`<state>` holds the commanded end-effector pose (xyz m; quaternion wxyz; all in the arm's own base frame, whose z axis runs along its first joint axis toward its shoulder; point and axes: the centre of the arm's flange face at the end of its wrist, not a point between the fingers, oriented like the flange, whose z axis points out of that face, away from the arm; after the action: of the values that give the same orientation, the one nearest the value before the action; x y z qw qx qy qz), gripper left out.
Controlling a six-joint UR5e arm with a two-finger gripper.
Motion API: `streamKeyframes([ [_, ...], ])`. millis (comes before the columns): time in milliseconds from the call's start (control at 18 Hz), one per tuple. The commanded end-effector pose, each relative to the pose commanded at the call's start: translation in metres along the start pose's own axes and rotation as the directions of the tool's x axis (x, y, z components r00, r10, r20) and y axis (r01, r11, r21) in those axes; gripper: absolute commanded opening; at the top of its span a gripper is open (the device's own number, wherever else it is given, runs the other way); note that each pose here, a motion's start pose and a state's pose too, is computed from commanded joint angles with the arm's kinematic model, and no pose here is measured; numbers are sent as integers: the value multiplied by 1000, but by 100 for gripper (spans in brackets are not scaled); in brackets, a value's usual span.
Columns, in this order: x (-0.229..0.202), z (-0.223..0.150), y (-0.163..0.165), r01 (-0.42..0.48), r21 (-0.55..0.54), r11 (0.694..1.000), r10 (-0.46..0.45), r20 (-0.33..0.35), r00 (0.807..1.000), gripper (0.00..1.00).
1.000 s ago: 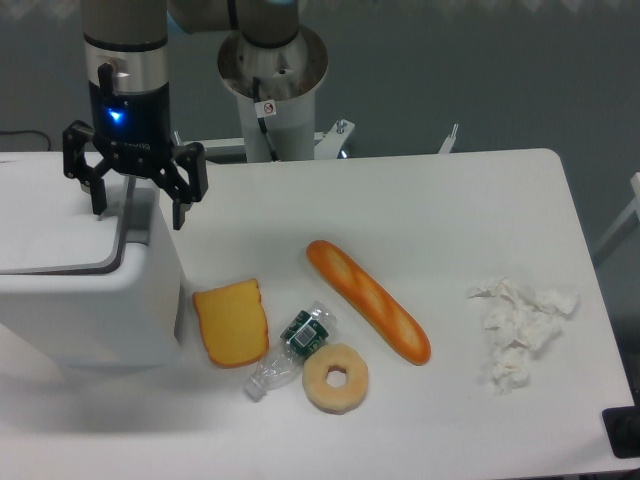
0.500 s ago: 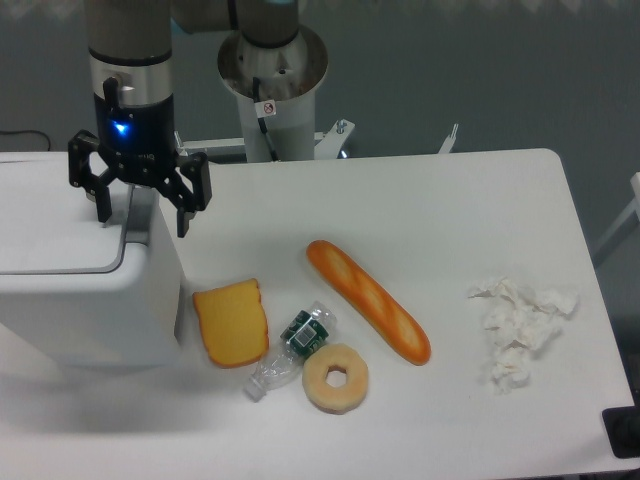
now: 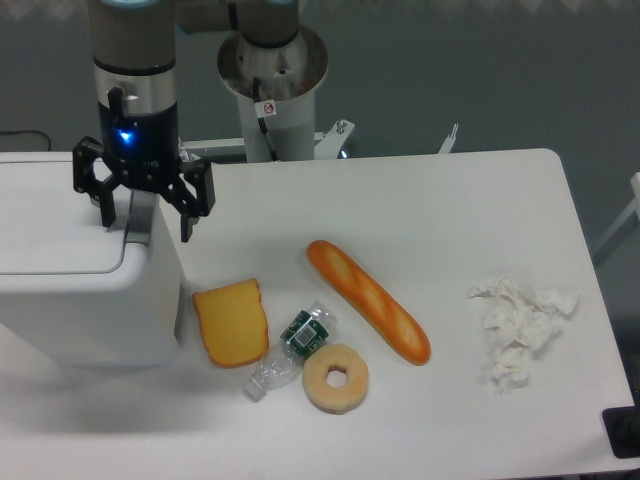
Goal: Close the trash can
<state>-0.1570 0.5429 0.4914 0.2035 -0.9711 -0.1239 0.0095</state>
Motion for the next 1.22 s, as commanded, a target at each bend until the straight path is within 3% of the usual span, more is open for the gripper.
streamKeyframes([
  [667,-16,-23,-6,19,42,999,-20,24,1000,100],
  [889,-82,-31,4,56,46,997,-59,76,995,100],
  [1056,-160,-36,22,105,36,994,-108,129,986,100],
  [1222,-221,-38,42,88,13,996,-89,166,982,100],
])
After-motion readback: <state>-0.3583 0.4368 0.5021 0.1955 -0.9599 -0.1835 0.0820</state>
